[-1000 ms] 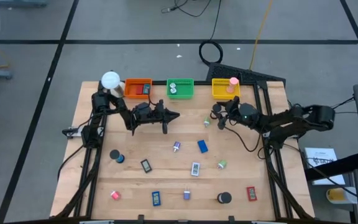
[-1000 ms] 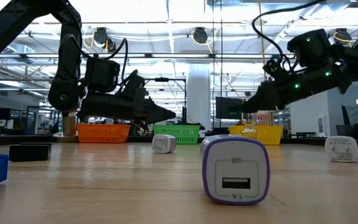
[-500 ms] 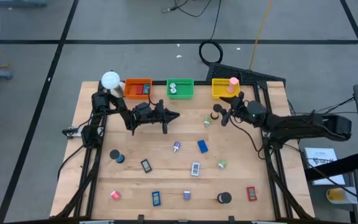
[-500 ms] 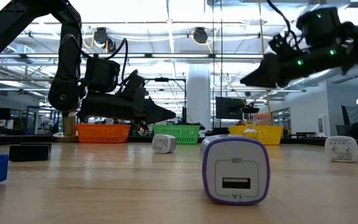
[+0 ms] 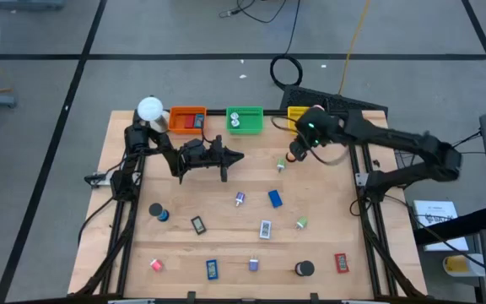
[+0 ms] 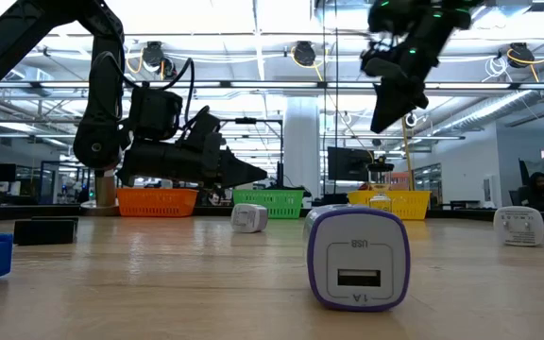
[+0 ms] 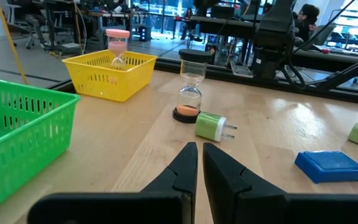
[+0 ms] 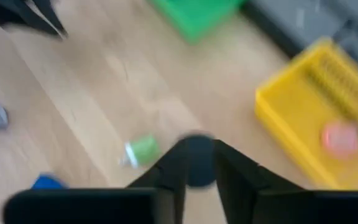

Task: Pick & Place Office items
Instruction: Put the orange hourglass into the yellow basket

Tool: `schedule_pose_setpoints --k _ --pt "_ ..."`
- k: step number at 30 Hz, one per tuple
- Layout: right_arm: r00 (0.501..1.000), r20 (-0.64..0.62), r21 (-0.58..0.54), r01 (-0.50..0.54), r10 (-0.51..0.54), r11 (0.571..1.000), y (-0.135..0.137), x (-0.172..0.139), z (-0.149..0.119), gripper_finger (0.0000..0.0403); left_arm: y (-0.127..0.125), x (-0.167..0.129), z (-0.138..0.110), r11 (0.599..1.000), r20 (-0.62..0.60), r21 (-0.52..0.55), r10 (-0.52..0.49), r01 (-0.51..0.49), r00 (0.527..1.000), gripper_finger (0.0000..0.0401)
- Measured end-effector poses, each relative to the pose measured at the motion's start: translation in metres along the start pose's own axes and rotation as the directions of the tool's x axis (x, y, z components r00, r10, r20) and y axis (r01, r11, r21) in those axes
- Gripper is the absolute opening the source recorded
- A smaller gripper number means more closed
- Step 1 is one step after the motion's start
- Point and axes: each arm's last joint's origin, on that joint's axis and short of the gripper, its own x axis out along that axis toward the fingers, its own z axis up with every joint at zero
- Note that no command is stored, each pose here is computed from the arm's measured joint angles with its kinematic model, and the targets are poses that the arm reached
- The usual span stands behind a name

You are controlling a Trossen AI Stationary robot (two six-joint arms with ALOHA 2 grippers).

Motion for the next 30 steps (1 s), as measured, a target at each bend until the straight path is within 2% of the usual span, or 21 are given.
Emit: schedule_pose_setpoints --k 3,7,12,16,22,27,30 --pt "0.984 -0.174 0.014 0.043 -0.040 0.999 0.002 0.004 0.015 0.0124 -0.001 0.000 0.000 1.000 0.000 -0.001 -0.002 0.002 1.000 0.0026" --pt "0.951 -0.300 -0.003 0.074 -0.071 0.997 0.006 0.016 0.031 0.0196 -0.001 0.000 0.000 1.000 0.000 -0.003 -0.004 0.004 1.000 0.0026" --pt "0.923 -0.374 -0.017 0.090 -0.090 0.996 0.010 0.035 0.038 0.0283 -0.001 0.000 0.000 1.000 0.000 -0.003 -0.004 0.004 1.000 0.0026" --pt "0.902 -0.419 -0.007 0.108 -0.102 0.994 0.011 0.049 0.036 0.0330 -0.001 0.000 0.000 1.000 0.000 -0.003 -0.005 0.005 1.000 0.0026" --pt "0.887 -0.446 -0.017 0.123 -0.117 0.992 0.011 0.060 0.035 0.0351 -0.001 0.000 0.000 1.000 -0.001 -0.003 -0.006 0.006 1.000 0.0026" --pt "0.880 -0.446 -0.034 0.168 -0.165 0.985 0.009 0.071 0.035 0.0336 -0.001 0.000 0.000 1.000 -0.001 -0.003 -0.006 0.006 1.000 0.0026" --pt "0.861 -0.486 -0.036 0.155 -0.153 0.987 0.009 0.083 0.032 0.0325 -0.001 0.000 0.000 1.000 -0.001 -0.003 -0.007 0.007 1.000 0.0026"
